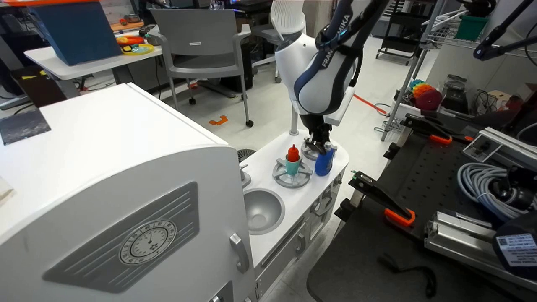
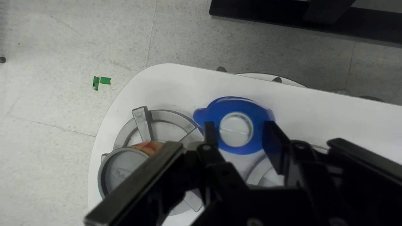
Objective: Move the blue bottle
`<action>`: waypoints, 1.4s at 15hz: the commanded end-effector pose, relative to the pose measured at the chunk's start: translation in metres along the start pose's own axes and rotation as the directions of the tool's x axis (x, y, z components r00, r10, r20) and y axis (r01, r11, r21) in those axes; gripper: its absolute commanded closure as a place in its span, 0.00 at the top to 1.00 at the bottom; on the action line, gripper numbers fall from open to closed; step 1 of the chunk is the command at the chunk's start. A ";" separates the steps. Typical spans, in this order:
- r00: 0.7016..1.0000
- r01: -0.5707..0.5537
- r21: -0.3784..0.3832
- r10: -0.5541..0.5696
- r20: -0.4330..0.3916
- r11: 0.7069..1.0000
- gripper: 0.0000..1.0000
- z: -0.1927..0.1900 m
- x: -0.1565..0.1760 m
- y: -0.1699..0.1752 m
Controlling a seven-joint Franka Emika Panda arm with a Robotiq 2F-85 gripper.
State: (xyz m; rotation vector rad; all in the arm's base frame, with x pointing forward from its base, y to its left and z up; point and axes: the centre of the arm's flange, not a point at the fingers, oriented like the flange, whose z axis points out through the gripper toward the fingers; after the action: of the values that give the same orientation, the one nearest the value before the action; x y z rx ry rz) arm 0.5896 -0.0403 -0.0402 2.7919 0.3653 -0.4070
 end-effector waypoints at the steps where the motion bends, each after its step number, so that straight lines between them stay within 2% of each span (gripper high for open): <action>1: 1.000 -0.009 -0.035 0.008 -0.021 0.999 0.12 0.003 0.007 -0.002; 4: 0.998 -0.030 -0.005 0.030 -0.064 1.000 0.04 -0.026 0.007 0.000; 5: 0.996 -0.035 0.001 0.035 -0.078 0.999 0.07 -0.032 0.005 0.001; 12: 0.968 -0.070 0.039 0.077 -0.241 0.997 0.07 -0.099 0.004 0.031; 15: 0.958 -0.073 0.040 0.081 -0.275 0.997 0.07 -0.107 0.018 0.045; 21: 0.943 -0.081 0.035 0.088 -0.322 0.996 0.07 -0.099 0.061 0.058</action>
State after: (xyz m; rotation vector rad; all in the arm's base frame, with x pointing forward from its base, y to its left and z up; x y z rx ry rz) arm 0.6586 -0.0483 0.0594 2.8625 0.2940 0.0088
